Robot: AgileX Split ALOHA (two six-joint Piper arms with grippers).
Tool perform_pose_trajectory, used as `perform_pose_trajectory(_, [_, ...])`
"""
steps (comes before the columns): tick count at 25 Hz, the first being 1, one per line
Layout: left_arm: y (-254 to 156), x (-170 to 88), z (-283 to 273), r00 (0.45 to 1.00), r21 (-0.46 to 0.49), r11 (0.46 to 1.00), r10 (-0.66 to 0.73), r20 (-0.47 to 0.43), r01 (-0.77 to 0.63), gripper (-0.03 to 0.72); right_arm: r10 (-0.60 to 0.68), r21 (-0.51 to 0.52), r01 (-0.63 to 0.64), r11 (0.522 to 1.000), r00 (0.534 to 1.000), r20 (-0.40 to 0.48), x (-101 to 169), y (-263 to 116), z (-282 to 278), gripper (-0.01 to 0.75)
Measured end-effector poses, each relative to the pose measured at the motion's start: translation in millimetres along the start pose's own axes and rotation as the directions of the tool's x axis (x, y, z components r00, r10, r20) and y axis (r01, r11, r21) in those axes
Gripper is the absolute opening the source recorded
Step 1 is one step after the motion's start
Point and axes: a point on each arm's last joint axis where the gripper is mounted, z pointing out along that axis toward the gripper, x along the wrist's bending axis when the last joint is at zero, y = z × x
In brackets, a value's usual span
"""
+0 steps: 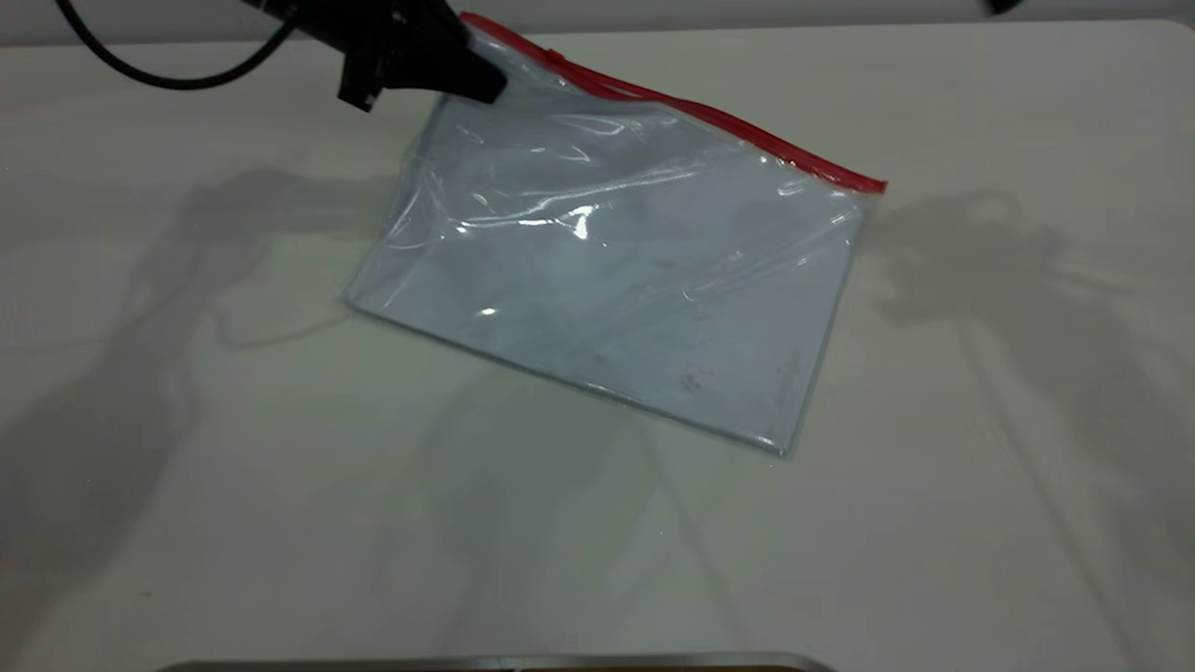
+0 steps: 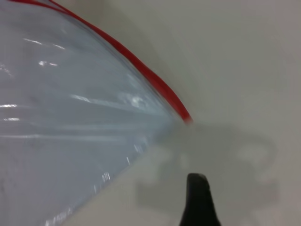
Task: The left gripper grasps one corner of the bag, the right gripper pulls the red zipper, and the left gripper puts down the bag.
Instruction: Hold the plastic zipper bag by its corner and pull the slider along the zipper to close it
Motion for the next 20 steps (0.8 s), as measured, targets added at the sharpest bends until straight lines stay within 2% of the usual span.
perform_pose_trajectory(3, [7, -4, 11, 0.998, 0.029, 0.998, 0.047, 0.037, -0.048, 0.053, -0.109, 0.008, 0.109, 0.994, 0.993, -0.049, 22, 13, 29, 0.578])
perform_pose_trajectory(7, [17, -13, 31, 0.988, 0.09, 0.988, 0.114, 0.106, -0.124, 0.053, -0.254, 0.002, 0.256, 0.967, 0.961, -0.112, 58, 28, 56, 0.578])
perform_pose_trajectory(12, [29, -20, 51, 0.975, 0.127, 0.974, 0.17, 0.14, -0.188, 0.053, -0.356, 0.004, 0.363, 0.932, 0.917, -0.18, 98, 32, 74, 0.578])
perform_pose_trajectory(20, [44, -29, 72, 0.964, 0.127, 0.965, 0.21, 0.162, -0.231, 0.053, -0.356, 0.029, 0.372, 0.928, 0.907, -0.226, 110, 21, 91, 0.578])
